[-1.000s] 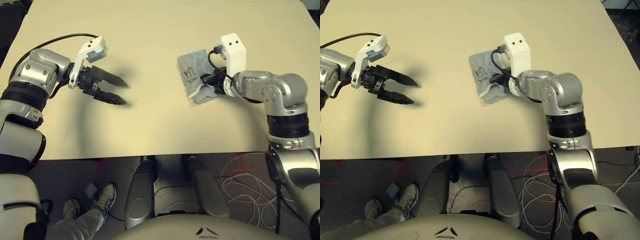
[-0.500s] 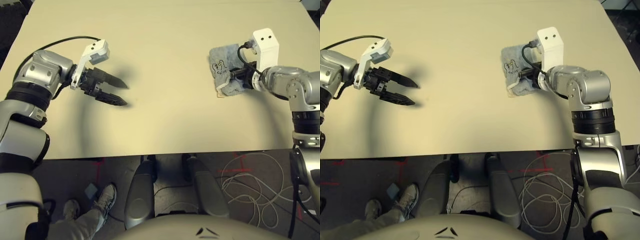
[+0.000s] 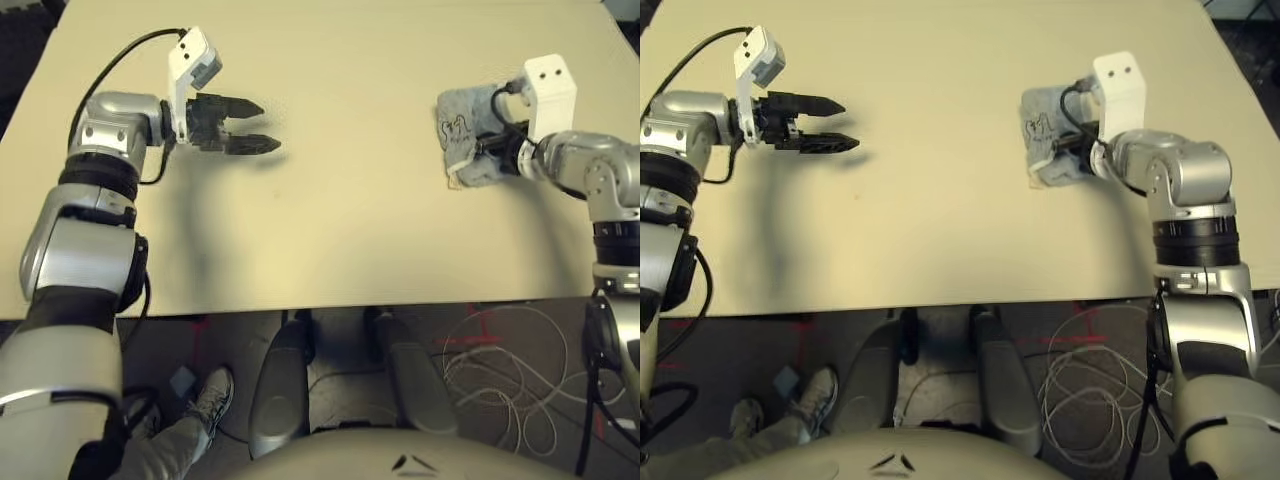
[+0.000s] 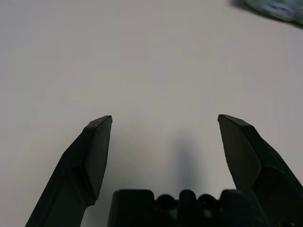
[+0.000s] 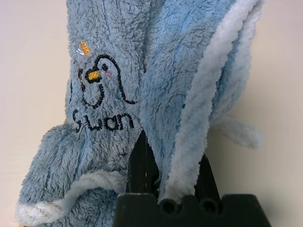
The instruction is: Wipe the water off the table with a rag.
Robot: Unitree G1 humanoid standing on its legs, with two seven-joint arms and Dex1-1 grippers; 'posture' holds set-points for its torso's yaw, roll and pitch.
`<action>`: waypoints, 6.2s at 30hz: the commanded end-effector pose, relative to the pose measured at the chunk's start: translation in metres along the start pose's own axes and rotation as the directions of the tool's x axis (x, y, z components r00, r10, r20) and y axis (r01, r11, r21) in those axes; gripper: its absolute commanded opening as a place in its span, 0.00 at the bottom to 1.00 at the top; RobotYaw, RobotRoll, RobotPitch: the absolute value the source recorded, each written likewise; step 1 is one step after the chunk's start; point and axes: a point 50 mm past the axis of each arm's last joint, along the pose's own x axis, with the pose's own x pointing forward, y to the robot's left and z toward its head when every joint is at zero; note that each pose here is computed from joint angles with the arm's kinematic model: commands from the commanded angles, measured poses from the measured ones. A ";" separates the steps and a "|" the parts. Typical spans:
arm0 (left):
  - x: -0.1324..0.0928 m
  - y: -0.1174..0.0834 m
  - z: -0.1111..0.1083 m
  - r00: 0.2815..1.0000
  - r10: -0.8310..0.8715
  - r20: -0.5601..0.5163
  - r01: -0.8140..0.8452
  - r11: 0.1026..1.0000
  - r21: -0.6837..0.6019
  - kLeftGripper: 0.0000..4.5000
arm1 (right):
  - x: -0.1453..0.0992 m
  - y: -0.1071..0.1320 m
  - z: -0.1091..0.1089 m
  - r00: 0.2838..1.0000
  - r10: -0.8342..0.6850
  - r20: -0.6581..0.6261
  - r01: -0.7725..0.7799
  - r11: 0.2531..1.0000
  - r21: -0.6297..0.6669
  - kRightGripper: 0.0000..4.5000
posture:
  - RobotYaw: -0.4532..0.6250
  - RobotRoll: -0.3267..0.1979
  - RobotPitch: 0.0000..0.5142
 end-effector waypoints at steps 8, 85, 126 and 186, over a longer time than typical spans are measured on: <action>-0.011 -0.006 -0.020 0.994 -0.108 -0.036 0.105 0.992 -0.069 1.00 | -0.001 0.025 0.013 0.995 0.092 0.031 -0.094 0.993 0.075 0.00 | 0.44 0.62 0.59; -0.059 0.004 0.034 0.873 -0.403 -0.274 0.384 0.915 -0.122 1.00 | 0.048 0.182 -0.010 0.856 0.487 -0.172 -0.470 0.872 0.134 0.00 | 0.48 0.62 0.61; -0.036 0.030 -0.050 0.703 0.711 -0.009 -0.703 0.693 -0.159 1.00 | 0.004 -0.024 -0.013 0.998 -0.036 0.045 0.032 0.997 0.076 0.00 | 0.46 0.62 0.54; 0.024 -0.010 -0.068 0.714 0.700 -0.002 -0.684 0.697 -0.217 1.00 | 0.006 -0.098 -0.021 0.854 -0.164 0.494 0.166 0.985 0.040 0.99 | 0.43 0.62 0.56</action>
